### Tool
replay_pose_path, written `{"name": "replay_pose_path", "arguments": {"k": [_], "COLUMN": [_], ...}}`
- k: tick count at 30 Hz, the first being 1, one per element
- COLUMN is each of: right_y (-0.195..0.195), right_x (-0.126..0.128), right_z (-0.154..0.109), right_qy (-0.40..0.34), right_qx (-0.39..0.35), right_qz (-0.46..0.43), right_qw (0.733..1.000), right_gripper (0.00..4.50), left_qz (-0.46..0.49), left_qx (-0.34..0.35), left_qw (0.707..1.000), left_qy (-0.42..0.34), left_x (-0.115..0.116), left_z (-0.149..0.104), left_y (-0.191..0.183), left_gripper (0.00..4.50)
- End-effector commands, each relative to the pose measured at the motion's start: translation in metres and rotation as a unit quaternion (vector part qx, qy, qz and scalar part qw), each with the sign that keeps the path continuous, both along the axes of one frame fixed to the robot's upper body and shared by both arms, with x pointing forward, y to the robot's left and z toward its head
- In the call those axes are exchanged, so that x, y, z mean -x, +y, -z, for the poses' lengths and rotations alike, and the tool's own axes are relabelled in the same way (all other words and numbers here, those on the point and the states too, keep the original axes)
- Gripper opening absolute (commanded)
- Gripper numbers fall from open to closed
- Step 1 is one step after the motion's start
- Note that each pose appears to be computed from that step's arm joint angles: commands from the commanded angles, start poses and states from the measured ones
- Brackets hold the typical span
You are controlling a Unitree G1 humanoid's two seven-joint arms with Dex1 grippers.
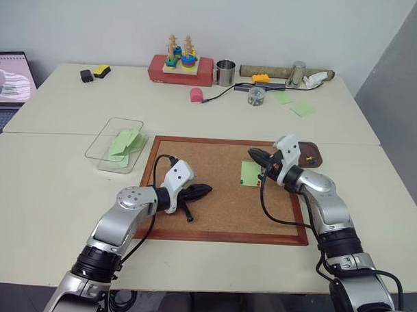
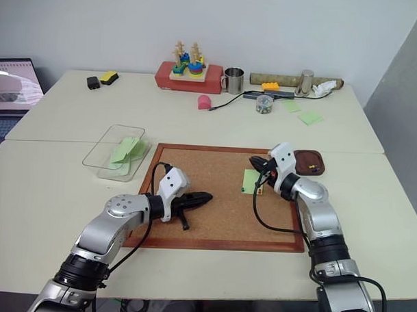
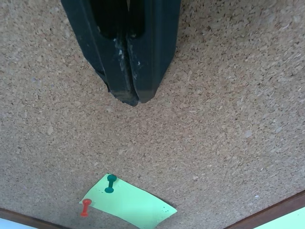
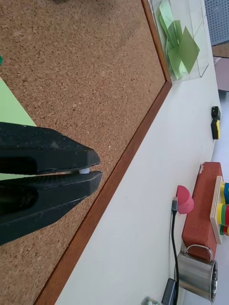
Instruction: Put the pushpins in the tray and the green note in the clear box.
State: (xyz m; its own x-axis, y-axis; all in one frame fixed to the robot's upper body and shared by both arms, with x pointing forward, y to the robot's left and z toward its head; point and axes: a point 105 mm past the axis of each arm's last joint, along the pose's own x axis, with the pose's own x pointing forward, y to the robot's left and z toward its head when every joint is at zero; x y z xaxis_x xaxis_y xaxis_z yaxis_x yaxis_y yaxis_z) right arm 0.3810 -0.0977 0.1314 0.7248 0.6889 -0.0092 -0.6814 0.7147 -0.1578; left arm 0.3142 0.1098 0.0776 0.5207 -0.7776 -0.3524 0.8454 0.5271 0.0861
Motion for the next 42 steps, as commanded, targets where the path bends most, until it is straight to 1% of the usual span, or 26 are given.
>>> {"name": "replay_pose_path", "arguments": {"k": [1,3,5,8,11,15,21,26,30,32,33,34,38,42], "right_y": [-0.036,-0.063,-0.087,-0.114,-0.132,-0.142,-0.139,-0.136,-0.134,-0.134,-0.133,-0.133,-0.133,-0.133], "right_x": [-0.02,-0.035,-0.047,-0.059,-0.064,-0.064,-0.054,-0.047,-0.045,-0.044,-0.044,-0.044,-0.043,-0.042], "right_z": [-0.04,-0.049,-0.052,-0.048,-0.04,-0.026,-0.005,0.006,0.006,0.005,0.004,0.004,0.002,-0.003], "right_qy": [-0.06,-0.072,-0.07,-0.047,-0.022,0.013,0.053,0.08,0.085,0.083,0.083,0.081,0.076,0.066], "right_qx": [-0.042,-0.046,-0.043,-0.04,-0.043,-0.043,-0.045,-0.049,-0.059,-0.06,-0.06,-0.057,-0.053,-0.048], "right_qz": [0.1,0.18,0.24,0.303,0.337,0.349,0.328,0.317,0.31,0.308,0.305,0.302,0.298,0.293], "right_qw": [0.992,0.98,0.967,0.951,0.94,0.936,0.942,0.944,0.945,0.946,0.947,0.948,0.95,0.953], "right_gripper": [0.06,0.06,0.06,0.06,0.06,0.06,0.06,0.06,0.06,0.47,0.53,0.69,1.59,2.38], "left_qz": [-0.006,-0.011,-0.012,-0.012,-0.014,-0.015,-0.017,-0.017,-0.016,-0.016,-0.016,-0.016,-0.015,-0.015], "left_qx": [-0.03,-0.029,-0.026,-0.024,-0.023,-0.023,-0.022,-0.022,-0.023,-0.024,-0.024,-0.024,-0.024,-0.022], "left_qw": [0.998,0.999,0.999,0.999,0.999,0.999,0.999,0.999,0.999,0.999,0.999,0.999,0.999,0.999], "left_qy": [0.057,0.045,0.041,0.035,0.03,0.029,0.028,0.028,0.028,0.027,0.027,0.027,0.027,0.027], "left_x": [0.013,0.01,0.009,0.007,0.006,0.006,0.008,0.008,0.006,0.006,0.006,0.005,0.006,0.006], "left_z": [0.034,0.032,0.031,0.029,0.028,0.028,0.028,0.028,0.027,0.027,0.027,0.027,0.026,0.026], "left_y": [0.004,0.004,0.003,0.002,0.002,0.002,0.004,0.004,0.004,0.004,0.004,0.004,0.003,0.002], "left_gripper": [0.0,0.0,0.0,0.0,0.0,0.0,0.0,0.0,0.0,0.0,0.0,0.0,0.0,0.0]}}
